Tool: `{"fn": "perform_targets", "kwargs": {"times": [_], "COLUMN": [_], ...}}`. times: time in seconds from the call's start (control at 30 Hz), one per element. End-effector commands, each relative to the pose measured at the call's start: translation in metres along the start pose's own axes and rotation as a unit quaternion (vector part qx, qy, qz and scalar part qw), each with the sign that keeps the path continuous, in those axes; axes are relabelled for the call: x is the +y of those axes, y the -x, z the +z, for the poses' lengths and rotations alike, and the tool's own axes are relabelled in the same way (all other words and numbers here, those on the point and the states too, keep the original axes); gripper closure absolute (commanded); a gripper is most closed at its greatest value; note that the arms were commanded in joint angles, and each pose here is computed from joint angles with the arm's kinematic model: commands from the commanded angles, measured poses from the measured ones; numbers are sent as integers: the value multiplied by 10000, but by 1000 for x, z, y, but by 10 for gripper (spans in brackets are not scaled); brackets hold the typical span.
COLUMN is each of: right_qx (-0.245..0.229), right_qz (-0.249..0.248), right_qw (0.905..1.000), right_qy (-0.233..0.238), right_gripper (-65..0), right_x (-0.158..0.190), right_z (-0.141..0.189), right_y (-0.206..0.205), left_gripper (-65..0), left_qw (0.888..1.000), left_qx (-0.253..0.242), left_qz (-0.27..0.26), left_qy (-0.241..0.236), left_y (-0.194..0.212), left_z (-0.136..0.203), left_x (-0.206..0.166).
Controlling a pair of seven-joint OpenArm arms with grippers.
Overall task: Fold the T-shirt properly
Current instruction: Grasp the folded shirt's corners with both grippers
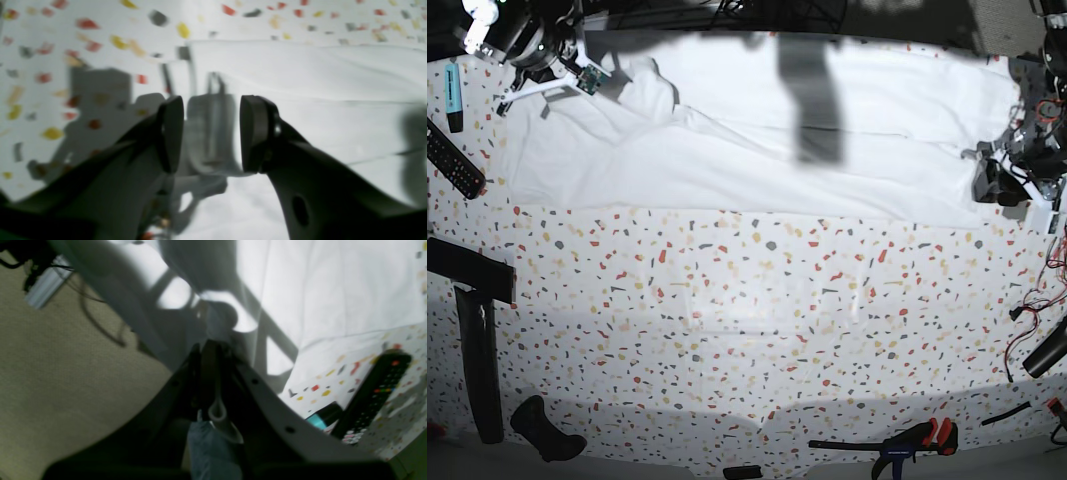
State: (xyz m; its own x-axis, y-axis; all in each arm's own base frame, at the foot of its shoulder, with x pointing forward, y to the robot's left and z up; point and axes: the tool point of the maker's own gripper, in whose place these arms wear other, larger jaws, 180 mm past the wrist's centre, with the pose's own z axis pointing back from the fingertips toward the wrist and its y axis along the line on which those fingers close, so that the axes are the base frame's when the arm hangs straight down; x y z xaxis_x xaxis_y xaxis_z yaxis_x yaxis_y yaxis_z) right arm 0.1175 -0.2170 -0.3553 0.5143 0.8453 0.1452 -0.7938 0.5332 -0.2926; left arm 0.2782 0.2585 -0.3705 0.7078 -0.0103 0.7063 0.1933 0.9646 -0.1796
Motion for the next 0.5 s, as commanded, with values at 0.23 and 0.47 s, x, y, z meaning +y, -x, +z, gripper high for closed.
{"fn": "perform_targets", "kwargs": {"times": [0.23, 0.47], "right_qx": [-112, -114], "right_qz": [21, -43], "right_qw": [9999, 9998], "right_qy": [93, 125], "right_gripper": [0, 0], "right_x": [-4, -5], "right_z": [4, 4], "right_y": [-4, -4], "left_gripper": [-267, -267], "left_qw": [9991, 9962], "left_qx": [-198, -163], "left_qz": [-298, -775], "left_qy": [229, 350], "left_y": [-20, -24], "left_z": [4, -6], "left_x": [-7, -19]}}
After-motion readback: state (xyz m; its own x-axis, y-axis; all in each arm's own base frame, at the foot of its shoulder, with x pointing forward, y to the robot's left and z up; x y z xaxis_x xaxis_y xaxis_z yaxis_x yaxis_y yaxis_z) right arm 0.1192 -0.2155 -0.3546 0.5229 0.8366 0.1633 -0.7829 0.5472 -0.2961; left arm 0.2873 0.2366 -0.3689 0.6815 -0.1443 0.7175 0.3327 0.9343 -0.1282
